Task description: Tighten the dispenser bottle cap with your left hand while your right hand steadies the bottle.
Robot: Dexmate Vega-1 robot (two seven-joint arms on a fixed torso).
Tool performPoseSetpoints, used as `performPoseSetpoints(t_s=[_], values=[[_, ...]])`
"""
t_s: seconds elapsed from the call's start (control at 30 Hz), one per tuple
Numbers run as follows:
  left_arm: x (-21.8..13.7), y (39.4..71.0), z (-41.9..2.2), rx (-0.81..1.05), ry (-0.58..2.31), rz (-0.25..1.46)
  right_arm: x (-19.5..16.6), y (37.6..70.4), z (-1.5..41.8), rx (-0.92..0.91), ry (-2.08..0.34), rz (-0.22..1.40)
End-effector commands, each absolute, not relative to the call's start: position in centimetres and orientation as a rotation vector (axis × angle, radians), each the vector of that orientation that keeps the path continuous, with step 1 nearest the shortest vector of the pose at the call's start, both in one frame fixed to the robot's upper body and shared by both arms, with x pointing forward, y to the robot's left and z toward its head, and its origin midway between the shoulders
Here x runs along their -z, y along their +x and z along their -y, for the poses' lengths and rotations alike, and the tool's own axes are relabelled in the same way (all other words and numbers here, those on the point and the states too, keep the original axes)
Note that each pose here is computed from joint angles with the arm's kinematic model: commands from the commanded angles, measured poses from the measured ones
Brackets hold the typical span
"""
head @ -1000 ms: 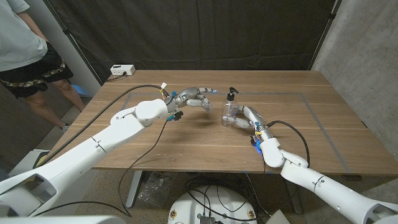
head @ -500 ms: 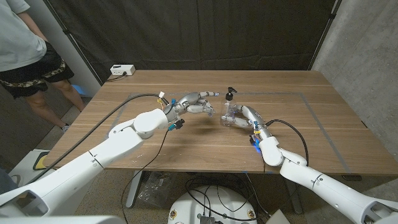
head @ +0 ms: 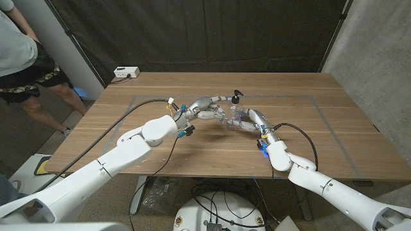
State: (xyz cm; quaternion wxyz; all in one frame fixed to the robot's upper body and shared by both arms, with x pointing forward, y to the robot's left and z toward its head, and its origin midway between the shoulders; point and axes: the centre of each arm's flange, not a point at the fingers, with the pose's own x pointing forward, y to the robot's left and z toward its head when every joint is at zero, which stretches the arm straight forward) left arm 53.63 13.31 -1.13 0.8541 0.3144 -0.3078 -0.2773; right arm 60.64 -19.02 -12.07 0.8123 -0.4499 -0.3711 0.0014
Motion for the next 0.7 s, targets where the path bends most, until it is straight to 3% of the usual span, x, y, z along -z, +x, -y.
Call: performPoseSetpoints(t_s=[0.03,0.43,0.7], values=[[0.6,54.7,-12.1,0.644,0.694,0.638,12.2,60.3,19.2,0.012,-0.95,0.791],[-1.0,57.5,-10.2,0.724,0.773,0.611,12.0,60.0,19.5,0.035,-0.94,0.796],[-4.7,63.8,-8.5,0.742,0.853,0.554,12.0,59.9,19.6,0.045,-0.936,0.794]])
